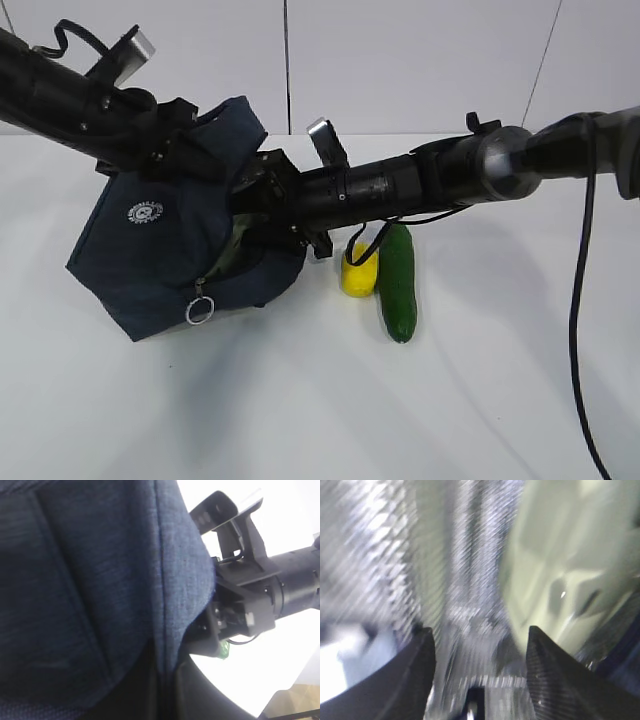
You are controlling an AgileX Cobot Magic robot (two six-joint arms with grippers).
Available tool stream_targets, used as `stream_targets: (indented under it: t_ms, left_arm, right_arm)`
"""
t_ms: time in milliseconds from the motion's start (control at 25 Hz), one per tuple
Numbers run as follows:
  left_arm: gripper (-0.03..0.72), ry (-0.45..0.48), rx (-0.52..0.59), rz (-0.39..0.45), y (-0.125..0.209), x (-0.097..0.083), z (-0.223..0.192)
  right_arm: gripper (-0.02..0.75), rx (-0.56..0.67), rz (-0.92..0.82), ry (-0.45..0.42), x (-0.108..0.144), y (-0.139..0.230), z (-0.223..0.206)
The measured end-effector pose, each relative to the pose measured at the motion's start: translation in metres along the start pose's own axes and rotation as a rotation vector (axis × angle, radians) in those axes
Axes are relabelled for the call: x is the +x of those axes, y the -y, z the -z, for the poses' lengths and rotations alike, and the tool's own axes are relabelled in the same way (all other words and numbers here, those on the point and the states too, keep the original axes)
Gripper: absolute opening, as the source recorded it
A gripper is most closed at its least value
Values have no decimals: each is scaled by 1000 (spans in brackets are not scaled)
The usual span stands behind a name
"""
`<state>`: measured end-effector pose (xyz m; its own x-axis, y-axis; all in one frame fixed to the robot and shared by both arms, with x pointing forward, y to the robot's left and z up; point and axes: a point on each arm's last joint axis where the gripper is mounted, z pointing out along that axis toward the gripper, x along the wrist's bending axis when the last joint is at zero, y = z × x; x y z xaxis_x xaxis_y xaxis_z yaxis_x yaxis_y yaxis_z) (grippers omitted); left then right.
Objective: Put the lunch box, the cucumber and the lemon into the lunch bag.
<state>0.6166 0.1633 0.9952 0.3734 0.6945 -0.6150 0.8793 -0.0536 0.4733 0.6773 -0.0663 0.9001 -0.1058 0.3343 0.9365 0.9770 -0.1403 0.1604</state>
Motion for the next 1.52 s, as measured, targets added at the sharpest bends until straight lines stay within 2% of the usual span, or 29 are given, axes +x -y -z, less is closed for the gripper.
stream_targets:
  t_ms: [240,480,720,920,1120,1360,1520]
  left_arm:
    - [1,16,15,18,0,6,7]
    - [1,39,25,76,-1,29,29]
    - [1,66,35,126,0,47,50]
    - [1,94,71,148,5,57,64]
    - [1,111,90,154,7,59,69]
    - [1,112,90,155,7,59,69]
    - [1,112,90,155,7,59,69]
  right_arm:
    - [452,88,72,-98,7,6,5]
    - [452,109,104,-121,14,6,10]
    - [452,93,223,-105,54,2,28]
    - [452,161,387,23,98,11,54]
    - [452,221,464,258,127,23,85]
    - [452,206,467,515,146,30,118]
    - [452,236,413,687,144,35,134]
